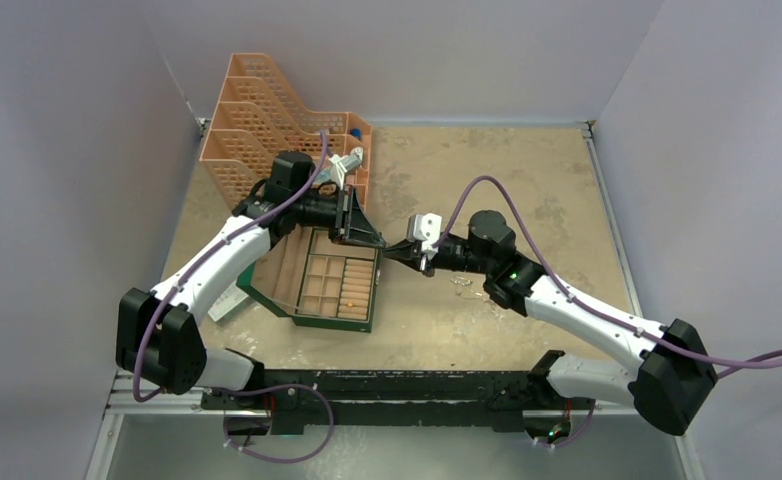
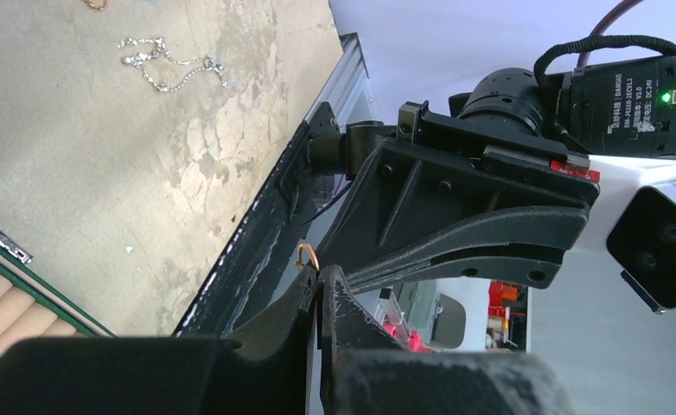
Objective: Organize the mixed jewelry
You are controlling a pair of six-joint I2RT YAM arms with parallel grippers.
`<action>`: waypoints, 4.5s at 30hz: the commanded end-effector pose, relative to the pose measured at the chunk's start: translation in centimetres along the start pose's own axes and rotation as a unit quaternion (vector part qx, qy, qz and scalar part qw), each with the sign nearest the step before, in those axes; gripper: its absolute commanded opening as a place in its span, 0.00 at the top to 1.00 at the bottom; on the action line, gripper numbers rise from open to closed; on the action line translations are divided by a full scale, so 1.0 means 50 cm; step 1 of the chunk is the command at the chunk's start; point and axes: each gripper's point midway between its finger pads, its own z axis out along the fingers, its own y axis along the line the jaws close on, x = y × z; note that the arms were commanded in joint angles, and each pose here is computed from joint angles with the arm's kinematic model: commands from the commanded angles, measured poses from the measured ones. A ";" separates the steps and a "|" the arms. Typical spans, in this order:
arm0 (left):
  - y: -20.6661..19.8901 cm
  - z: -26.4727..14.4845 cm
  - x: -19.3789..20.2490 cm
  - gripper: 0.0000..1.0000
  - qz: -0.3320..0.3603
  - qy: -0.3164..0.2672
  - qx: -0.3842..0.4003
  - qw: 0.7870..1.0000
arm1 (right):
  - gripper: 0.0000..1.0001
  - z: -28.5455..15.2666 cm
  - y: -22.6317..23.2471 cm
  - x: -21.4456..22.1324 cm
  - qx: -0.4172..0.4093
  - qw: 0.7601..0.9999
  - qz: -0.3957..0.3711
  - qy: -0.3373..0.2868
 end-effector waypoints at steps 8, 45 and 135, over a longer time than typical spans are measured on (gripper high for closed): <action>-0.033 -0.025 -0.040 1.00 0.065 -0.081 -0.023 0.994 | 0.45 -0.047 -0.032 -0.129 0.070 0.995 0.037 -0.063; -0.231 -0.142 -0.142 1.00 0.023 -0.353 0.145 0.924 | 0.42 -0.045 -0.142 -0.312 0.024 0.685 0.618 -0.385; 0.025 -0.606 -0.031 0.22 0.056 -0.629 -0.503 0.591 | 1.00 0.160 0.096 0.216 -0.079 0.889 0.153 0.424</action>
